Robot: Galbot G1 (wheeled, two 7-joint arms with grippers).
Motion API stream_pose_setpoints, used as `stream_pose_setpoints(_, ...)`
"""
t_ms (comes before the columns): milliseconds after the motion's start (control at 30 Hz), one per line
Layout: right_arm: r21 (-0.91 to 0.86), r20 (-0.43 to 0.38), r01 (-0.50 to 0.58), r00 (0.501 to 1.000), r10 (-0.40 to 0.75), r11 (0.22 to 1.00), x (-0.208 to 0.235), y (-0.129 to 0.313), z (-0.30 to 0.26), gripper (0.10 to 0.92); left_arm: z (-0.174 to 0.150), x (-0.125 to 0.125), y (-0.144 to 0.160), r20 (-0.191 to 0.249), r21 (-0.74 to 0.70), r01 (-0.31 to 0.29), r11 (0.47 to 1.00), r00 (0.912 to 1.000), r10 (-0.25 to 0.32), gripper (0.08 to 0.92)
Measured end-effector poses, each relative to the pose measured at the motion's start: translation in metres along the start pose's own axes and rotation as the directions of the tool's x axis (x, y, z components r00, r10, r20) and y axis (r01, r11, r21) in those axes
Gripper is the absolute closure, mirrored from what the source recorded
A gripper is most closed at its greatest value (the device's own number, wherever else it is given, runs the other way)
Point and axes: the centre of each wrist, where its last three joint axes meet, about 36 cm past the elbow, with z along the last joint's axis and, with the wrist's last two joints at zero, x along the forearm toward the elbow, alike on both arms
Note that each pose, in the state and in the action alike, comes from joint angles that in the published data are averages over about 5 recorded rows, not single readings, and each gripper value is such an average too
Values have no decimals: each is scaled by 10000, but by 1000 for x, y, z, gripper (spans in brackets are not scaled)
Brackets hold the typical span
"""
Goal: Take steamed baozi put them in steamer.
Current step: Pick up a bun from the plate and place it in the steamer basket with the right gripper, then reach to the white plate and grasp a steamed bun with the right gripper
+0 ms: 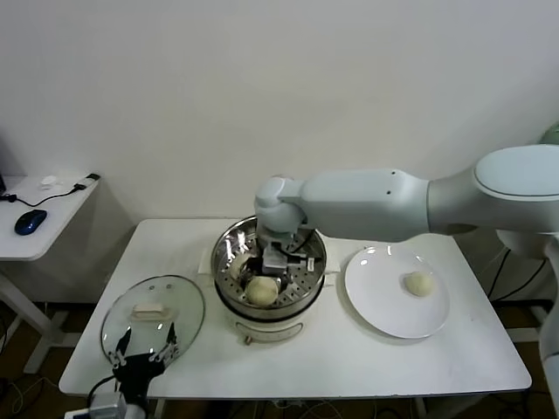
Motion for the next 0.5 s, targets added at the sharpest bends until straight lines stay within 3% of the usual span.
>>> stream_pose_setpoints(267, -2972, -823, -434, 9964, 196, 9538, 80, 68, 55, 199, -4, 1, -1, 86, 18, -69, 10000, 9999, 69, 177)
stream_pose_setpoints(500, -6989, -1485, -935, 9888, -160, 7091, 121, 197, 88, 200, -4, -2, -1, 152, 60, -101, 9999, 9998, 100, 177)
